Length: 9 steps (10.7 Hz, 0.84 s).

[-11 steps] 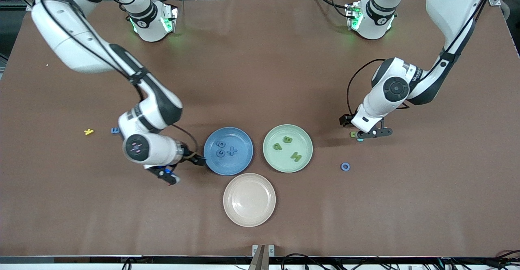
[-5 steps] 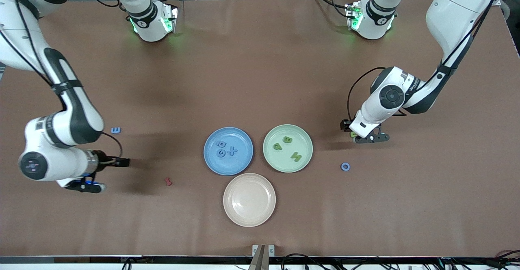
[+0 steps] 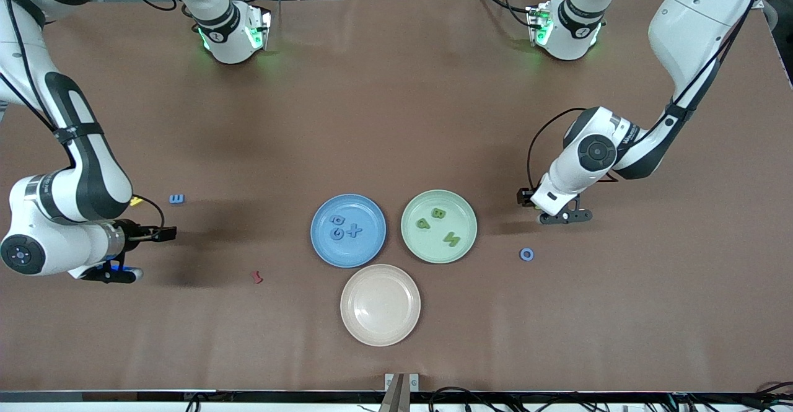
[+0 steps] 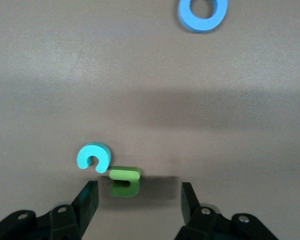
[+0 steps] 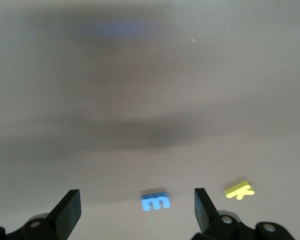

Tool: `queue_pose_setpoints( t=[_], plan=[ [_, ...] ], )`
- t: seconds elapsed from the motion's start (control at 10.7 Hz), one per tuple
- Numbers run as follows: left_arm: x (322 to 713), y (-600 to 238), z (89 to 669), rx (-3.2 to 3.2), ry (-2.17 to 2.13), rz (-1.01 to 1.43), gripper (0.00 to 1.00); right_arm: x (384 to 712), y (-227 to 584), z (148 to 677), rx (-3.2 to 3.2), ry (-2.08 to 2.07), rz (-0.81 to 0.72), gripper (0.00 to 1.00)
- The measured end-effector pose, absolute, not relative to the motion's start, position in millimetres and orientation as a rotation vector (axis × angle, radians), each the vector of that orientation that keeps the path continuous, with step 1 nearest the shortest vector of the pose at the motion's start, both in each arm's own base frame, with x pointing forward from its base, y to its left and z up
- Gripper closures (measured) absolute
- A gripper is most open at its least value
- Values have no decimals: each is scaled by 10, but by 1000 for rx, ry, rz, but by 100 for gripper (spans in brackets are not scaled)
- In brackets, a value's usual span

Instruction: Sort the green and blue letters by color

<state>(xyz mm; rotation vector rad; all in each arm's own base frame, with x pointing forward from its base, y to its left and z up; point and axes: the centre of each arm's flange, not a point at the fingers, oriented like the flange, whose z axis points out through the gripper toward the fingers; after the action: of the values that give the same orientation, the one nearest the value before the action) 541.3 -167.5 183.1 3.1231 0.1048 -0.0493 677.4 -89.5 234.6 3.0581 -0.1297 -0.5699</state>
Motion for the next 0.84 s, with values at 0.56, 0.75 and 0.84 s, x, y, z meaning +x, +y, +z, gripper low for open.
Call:
queue_pose_setpoints(
  t=[0.56,0.75,0.84],
  plan=[
    [5433,-1636,1756,3143,77,-46,30,6240,-1181,1982,3106,-87,-612,0],
    [5434,-1629,1752,3144,77,-46,39,6182,-948,1938,3102,-132,-622,0],
    [5434,-1632,1753,3144,75,-45,41,6156,-814,1925,3102,-147,-623,0]
  ],
)
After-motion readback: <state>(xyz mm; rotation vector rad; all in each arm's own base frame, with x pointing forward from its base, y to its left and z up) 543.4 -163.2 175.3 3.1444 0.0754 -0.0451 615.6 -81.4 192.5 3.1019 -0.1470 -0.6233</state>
